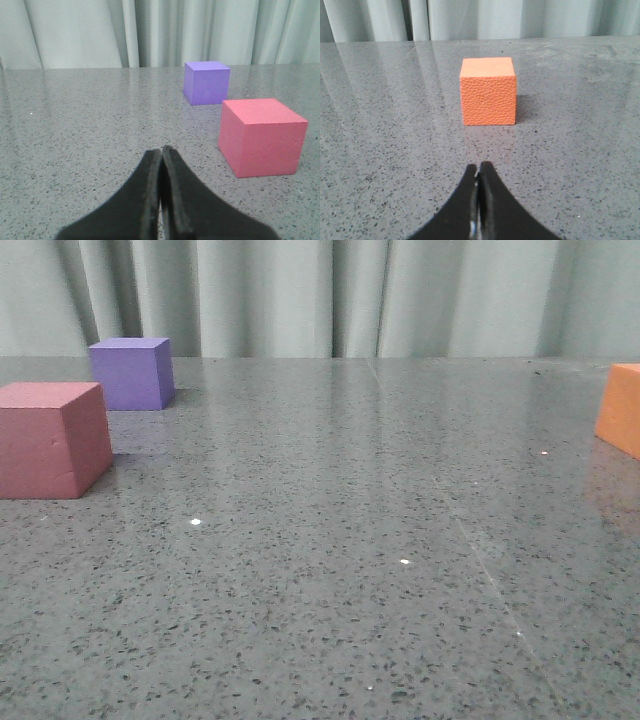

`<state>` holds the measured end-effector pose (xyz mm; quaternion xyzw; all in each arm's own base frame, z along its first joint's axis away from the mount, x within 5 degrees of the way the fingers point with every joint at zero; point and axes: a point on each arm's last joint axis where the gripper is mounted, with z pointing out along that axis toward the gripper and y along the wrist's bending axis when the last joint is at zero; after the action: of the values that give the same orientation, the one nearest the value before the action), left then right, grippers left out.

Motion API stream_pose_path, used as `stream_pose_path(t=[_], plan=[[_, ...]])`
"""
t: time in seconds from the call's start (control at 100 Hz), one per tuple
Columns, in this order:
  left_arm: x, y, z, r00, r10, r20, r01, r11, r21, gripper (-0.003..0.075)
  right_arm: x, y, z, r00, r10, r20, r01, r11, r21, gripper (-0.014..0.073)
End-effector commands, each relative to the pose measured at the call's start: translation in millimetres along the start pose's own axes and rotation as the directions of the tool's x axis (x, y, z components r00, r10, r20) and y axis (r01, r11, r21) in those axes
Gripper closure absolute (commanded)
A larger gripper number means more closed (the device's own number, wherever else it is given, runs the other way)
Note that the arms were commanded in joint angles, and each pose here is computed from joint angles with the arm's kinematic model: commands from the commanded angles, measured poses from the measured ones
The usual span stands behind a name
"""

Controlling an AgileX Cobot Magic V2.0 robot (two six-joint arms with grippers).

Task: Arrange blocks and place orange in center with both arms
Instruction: 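Move the right gripper above the orange cube, opening it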

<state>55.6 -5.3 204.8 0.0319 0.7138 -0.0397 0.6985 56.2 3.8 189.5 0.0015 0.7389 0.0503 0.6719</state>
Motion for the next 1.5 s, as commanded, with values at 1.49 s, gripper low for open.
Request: stream_pose_path(t=[1.49], plan=[[9.2,-1.1,0.0,0.998,-0.007,0.062,0.006,1.0,0.018,0.0739,-165.7,12.6,41.8,0.947,0.041,-0.32,-0.03,0.999,0.042,0.0715]])
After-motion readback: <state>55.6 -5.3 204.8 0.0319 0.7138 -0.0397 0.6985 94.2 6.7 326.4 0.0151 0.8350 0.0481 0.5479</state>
